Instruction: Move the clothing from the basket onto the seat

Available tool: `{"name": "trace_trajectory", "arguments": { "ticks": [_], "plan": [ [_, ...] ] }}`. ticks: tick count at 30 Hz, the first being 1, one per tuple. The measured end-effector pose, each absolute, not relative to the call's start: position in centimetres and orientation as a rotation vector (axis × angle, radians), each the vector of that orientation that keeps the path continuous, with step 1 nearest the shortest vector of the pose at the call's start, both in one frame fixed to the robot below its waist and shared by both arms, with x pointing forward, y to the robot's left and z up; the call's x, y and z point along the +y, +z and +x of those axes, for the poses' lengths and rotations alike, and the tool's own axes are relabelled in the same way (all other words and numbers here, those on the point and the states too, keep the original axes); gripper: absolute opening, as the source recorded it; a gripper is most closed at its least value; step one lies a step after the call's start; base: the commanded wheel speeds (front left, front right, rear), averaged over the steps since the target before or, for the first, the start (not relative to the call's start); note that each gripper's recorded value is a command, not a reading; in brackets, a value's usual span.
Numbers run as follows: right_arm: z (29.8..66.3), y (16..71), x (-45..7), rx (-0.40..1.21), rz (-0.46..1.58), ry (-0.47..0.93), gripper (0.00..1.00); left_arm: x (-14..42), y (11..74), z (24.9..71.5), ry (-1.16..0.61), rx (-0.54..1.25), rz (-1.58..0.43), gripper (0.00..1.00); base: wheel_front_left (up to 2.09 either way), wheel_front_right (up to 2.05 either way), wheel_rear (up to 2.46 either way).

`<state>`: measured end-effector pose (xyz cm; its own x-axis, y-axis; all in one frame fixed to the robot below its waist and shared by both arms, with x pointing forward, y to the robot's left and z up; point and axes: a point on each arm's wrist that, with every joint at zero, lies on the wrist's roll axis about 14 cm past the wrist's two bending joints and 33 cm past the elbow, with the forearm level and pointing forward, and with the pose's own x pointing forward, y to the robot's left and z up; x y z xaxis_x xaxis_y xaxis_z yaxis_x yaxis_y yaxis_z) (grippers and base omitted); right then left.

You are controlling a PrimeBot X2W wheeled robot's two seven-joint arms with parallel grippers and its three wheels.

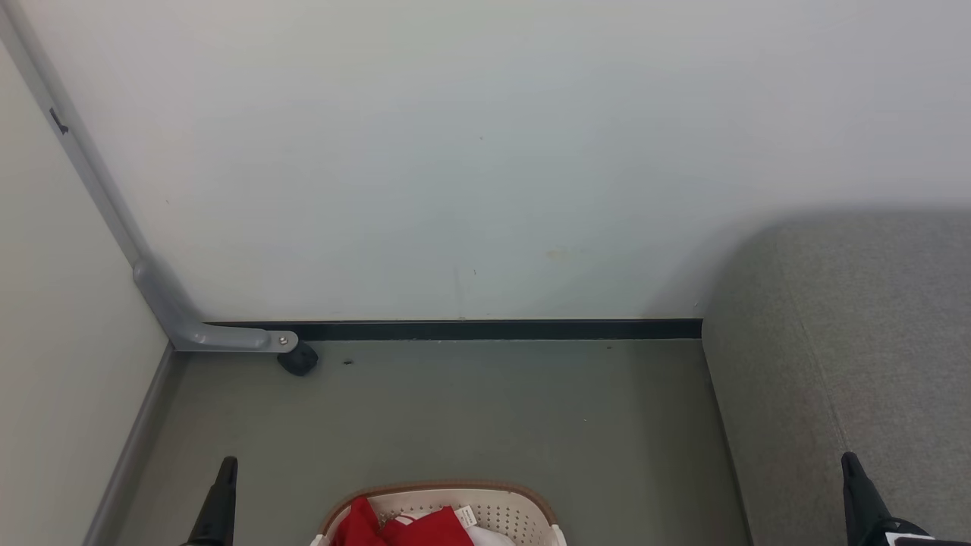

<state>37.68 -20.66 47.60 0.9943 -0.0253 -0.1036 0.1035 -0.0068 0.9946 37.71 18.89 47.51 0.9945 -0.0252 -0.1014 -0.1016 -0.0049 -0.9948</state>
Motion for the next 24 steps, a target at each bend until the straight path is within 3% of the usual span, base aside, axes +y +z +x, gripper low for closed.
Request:
{"name": "trace_trajectory", "arguments": {
  "ticks": [24],
  "plan": [
    [37.68,47.59,-20.66,0.061,1.575,-0.102,0.0,18.89,47.51,37.71,0.06,0.1,-1.575,0.0,0.0,0.0,0.0]
  ]
}}
